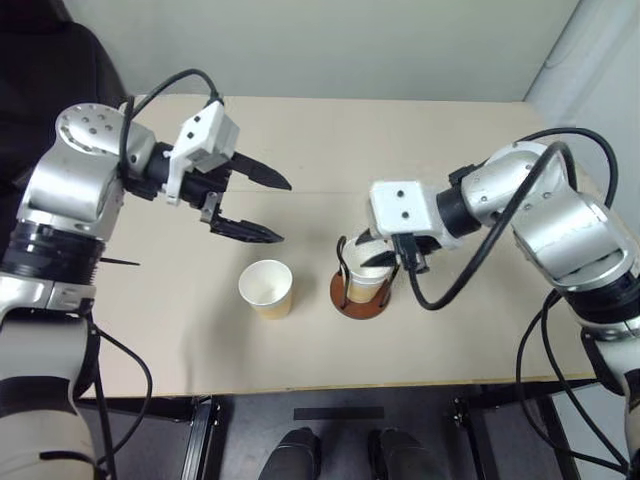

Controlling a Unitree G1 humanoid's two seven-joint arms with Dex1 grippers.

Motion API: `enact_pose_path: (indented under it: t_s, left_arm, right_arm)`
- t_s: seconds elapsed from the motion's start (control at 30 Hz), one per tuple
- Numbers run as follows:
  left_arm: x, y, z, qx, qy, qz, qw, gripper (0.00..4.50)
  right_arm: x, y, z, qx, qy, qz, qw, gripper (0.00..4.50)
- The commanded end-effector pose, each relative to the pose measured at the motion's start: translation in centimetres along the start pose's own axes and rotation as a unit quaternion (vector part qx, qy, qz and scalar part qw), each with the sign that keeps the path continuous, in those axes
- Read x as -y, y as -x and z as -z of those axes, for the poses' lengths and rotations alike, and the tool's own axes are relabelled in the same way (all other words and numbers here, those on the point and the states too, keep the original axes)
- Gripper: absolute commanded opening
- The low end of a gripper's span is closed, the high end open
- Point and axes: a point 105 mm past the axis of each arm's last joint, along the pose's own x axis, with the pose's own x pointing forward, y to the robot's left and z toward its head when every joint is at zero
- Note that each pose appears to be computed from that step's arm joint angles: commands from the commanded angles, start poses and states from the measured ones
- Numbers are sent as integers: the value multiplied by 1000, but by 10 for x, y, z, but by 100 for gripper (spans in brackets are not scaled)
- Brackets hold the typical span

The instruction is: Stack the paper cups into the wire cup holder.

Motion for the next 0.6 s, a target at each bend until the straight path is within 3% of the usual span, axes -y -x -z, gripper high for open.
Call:
enact_pose_path:
  t_s: [0.03, 0.23, 0.6]
  left_arm:
    - [6, 6, -3, -16, -25, 4, 1000, 450]
    - [7, 7, 19, -83, -38, -2, 996, 450]
    - [3, 1, 41, -112, -48, 2, 993, 450]
  right_arm:
    - [19, 24, -23, 61, -17, 74, 995, 147]
    - [20, 56, -51, 146, -81, 95, 981, 147]
    - [9, 73, -39, 119, -110, 111, 980, 147]
